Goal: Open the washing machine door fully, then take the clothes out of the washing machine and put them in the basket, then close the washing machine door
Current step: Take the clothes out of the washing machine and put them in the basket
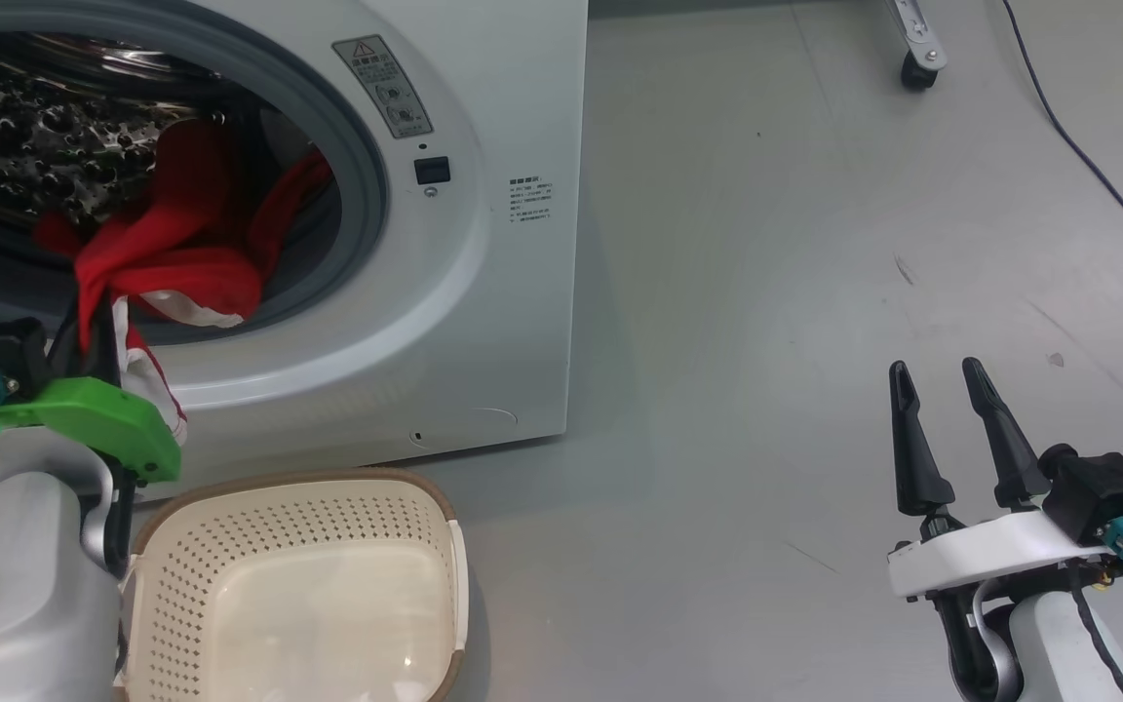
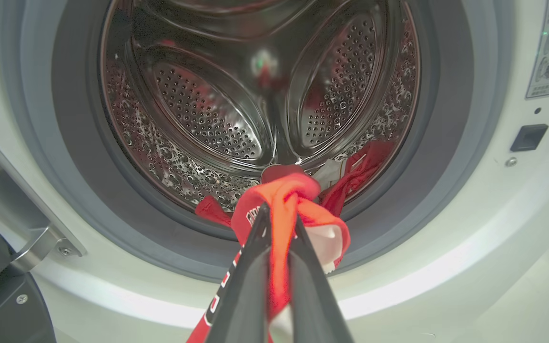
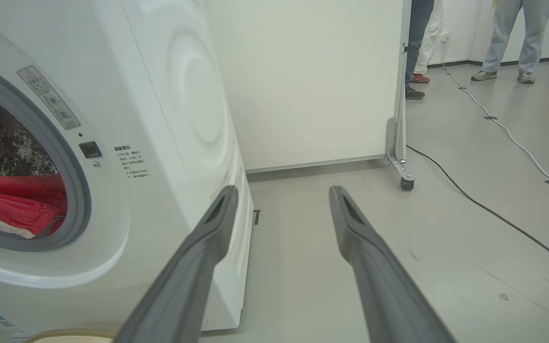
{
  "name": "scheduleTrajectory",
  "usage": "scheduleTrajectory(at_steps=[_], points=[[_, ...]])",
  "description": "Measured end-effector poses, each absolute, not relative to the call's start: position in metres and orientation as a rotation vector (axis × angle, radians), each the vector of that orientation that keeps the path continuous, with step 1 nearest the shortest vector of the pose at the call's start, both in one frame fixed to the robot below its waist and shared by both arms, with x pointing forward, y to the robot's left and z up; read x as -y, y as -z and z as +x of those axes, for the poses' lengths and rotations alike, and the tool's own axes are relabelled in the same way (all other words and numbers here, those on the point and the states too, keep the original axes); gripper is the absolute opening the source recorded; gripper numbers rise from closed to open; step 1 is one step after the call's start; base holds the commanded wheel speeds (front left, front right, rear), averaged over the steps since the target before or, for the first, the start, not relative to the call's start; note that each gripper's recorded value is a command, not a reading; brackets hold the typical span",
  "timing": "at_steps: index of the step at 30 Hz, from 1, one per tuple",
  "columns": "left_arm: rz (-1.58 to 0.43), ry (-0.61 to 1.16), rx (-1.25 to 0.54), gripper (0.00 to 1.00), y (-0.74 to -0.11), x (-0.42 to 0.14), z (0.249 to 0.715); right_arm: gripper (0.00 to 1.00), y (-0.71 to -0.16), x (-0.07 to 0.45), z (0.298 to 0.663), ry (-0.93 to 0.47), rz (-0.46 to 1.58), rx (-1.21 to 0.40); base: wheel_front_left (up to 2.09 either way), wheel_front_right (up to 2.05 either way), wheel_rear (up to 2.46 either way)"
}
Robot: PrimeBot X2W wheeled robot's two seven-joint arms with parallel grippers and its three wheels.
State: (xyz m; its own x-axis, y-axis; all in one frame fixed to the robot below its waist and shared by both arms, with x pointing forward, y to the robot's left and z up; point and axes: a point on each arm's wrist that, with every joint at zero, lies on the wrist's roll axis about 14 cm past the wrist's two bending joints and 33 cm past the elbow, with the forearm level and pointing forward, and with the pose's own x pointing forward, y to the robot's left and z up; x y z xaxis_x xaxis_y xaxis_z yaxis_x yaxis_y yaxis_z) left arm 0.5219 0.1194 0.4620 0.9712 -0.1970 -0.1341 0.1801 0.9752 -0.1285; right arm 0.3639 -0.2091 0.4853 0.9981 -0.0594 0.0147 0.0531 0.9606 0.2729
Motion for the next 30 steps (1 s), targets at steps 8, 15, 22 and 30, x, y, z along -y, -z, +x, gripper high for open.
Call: scheduleTrajectory(at_steps=[8, 15, 22, 30], points=[[-0.118, 0.179, -0.117, 0.0, -0.468, -0.127, 0.502, 1.0, -0.493, 0.206, 0.36, 0.046, 0.281, 0.046, 0.0, 0.0, 0.0], [-0.131, 0.187, -0.047, 0.0, -0.489, -0.125, 0.497, 1.0, -0.496, 0.206, 0.356, 0.046, 0.283, 0.056, 0.0, 0.0, 0.0], [-0.15, 0.178, 0.098, 0.0, -0.534, -0.128, 0.499, 1.0, -0.499, 0.204, 0.357, 0.037, 0.279, 0.065, 0.0, 0.0, 0.0], [-0.157, 0.186, 0.201, 0.0, -0.565, -0.128, 0.489, 1.0, -0.502, 0.202, 0.357, 0.03, 0.28, 0.075, 0.0, 0.0, 0.0]])
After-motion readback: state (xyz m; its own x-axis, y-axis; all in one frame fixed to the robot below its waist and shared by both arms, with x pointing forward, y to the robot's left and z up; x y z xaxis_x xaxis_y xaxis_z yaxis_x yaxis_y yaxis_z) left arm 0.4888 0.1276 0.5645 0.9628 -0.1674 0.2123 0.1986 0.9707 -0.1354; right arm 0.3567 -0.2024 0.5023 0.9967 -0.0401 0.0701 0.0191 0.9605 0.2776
